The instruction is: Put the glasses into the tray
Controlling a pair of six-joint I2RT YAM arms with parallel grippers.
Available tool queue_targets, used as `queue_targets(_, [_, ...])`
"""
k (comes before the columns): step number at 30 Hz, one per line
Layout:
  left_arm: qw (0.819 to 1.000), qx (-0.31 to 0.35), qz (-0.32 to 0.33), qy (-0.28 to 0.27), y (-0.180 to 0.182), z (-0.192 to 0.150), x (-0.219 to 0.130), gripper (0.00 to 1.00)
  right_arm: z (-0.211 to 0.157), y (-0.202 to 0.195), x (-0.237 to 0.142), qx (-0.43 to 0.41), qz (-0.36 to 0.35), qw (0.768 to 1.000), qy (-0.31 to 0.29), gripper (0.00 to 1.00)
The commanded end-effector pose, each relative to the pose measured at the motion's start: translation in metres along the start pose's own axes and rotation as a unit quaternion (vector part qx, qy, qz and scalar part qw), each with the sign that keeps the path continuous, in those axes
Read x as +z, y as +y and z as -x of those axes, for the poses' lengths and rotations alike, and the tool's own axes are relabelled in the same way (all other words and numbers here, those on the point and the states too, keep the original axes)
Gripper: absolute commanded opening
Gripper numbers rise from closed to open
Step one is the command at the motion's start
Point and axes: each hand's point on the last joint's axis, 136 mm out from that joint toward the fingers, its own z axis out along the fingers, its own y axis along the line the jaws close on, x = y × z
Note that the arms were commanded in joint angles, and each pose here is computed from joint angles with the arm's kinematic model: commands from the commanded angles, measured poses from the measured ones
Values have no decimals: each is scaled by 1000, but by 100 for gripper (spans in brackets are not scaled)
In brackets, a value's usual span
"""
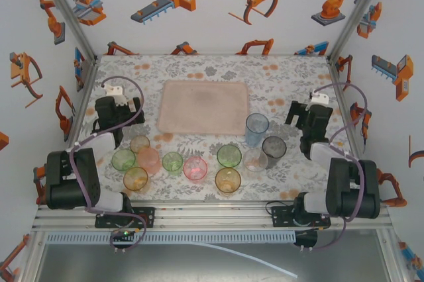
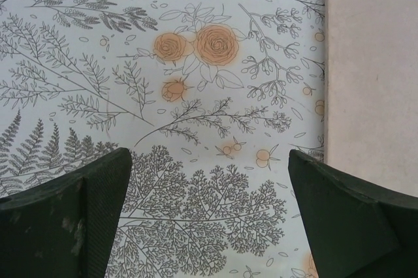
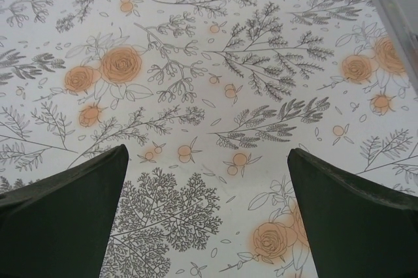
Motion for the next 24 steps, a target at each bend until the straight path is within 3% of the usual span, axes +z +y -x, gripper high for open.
queue_targets(1, [1000, 5, 8, 5, 1, 14, -8, 97, 30, -4, -8, 16, -16, 1000, -17, 99])
queue_targets(8, [998, 7, 33, 45, 7, 38, -18, 97, 41, -15, -13, 56, -63, 992, 92, 99])
queue_targets(14, [995, 24, 20, 98, 1, 57, -36, 97, 65, -12, -30, 125, -65, 983, 115, 99])
queue_targets(19, [987, 56, -28, 150, -16, 67, -55, 97, 80, 16, -50, 129, 21, 985, 113, 99])
queue_targets(24, [981, 72, -76, 166, -34, 83, -71, 97, 85, 31, -62, 116, 54, 975, 182, 80])
